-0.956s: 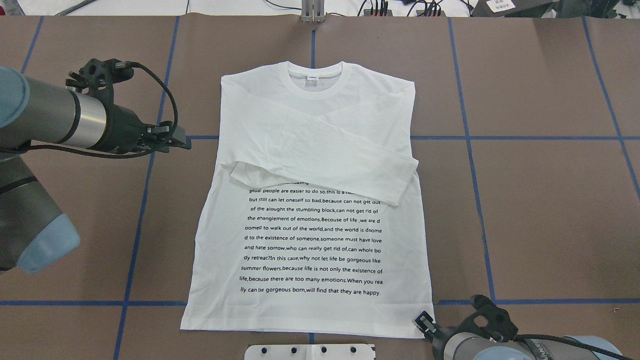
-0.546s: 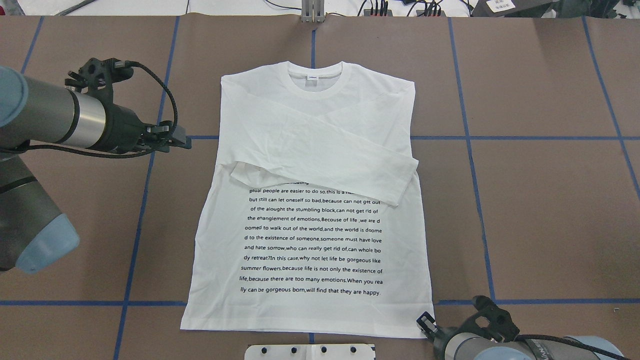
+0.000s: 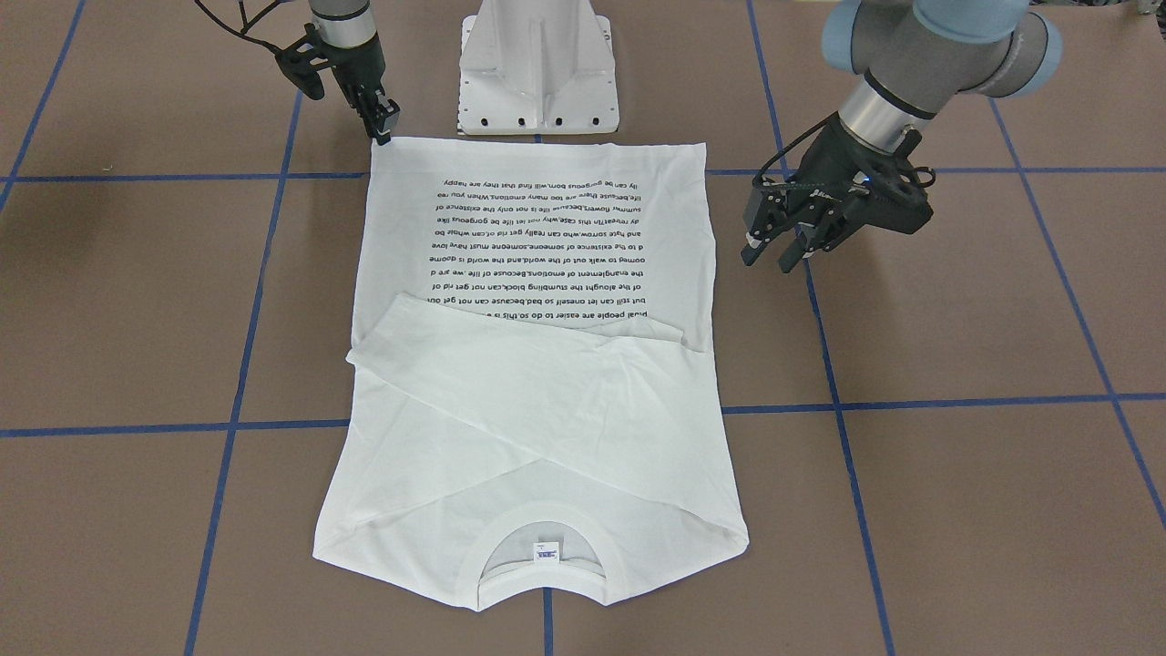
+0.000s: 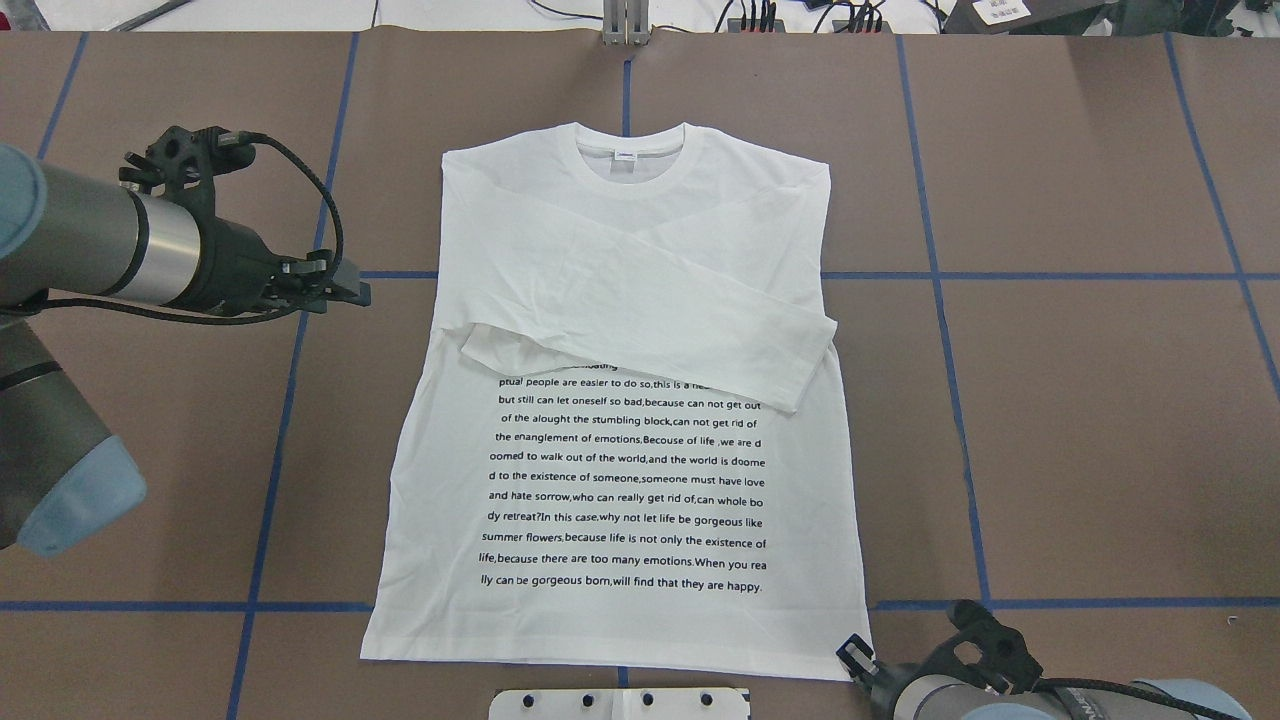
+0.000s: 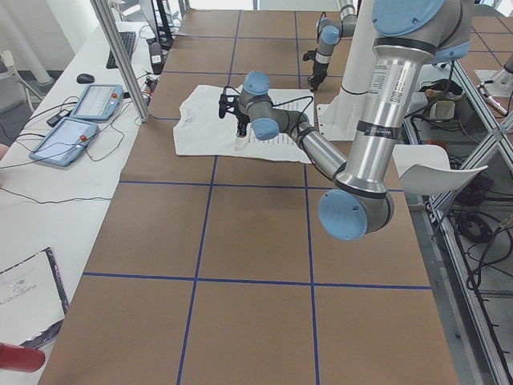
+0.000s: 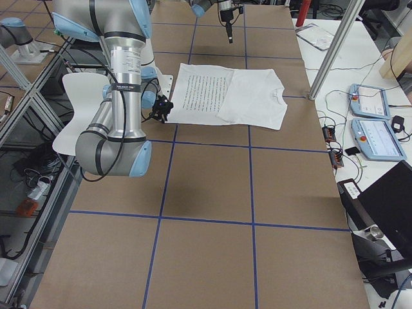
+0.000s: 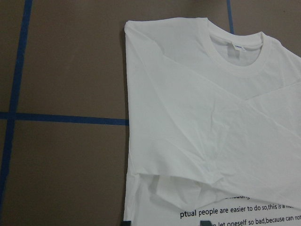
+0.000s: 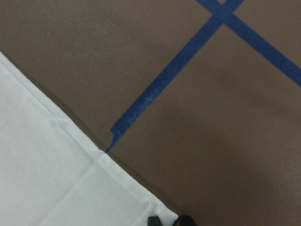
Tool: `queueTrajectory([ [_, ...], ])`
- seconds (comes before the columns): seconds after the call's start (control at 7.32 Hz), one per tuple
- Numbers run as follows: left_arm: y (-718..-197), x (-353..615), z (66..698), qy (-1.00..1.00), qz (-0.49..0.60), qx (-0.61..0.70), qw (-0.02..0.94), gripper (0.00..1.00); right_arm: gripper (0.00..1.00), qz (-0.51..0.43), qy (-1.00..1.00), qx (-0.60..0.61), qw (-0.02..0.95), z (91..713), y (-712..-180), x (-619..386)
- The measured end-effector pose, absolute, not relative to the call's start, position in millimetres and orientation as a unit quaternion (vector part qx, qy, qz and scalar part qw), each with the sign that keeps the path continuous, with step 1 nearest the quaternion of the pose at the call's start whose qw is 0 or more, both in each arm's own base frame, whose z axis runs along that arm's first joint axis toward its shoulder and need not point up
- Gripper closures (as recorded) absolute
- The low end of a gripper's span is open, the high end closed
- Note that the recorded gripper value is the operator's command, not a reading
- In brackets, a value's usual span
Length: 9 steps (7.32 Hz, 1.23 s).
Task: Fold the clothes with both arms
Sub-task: 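Move the left gripper down to the hem corner nearest it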
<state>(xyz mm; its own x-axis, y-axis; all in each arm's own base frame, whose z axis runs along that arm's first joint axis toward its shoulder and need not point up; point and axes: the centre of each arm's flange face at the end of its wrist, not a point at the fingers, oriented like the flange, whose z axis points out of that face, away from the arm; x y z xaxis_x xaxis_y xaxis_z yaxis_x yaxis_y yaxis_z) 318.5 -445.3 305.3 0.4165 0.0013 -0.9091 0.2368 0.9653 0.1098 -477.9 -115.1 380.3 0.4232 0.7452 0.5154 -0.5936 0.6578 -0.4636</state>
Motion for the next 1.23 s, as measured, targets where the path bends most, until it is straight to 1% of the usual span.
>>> queueTrajectory([
  [0.96,-424,312,327,0.530,-0.126,0.062,0.836,0.42,1.00,0.398,-0.367,-0.111,0.834,370,-115,-466],
  [1.23,-394,326,342,0.519,-0.147,0.036,0.841,0.42,1.00,0.394,-0.368,-0.115,0.834,367,-112,-461],
])
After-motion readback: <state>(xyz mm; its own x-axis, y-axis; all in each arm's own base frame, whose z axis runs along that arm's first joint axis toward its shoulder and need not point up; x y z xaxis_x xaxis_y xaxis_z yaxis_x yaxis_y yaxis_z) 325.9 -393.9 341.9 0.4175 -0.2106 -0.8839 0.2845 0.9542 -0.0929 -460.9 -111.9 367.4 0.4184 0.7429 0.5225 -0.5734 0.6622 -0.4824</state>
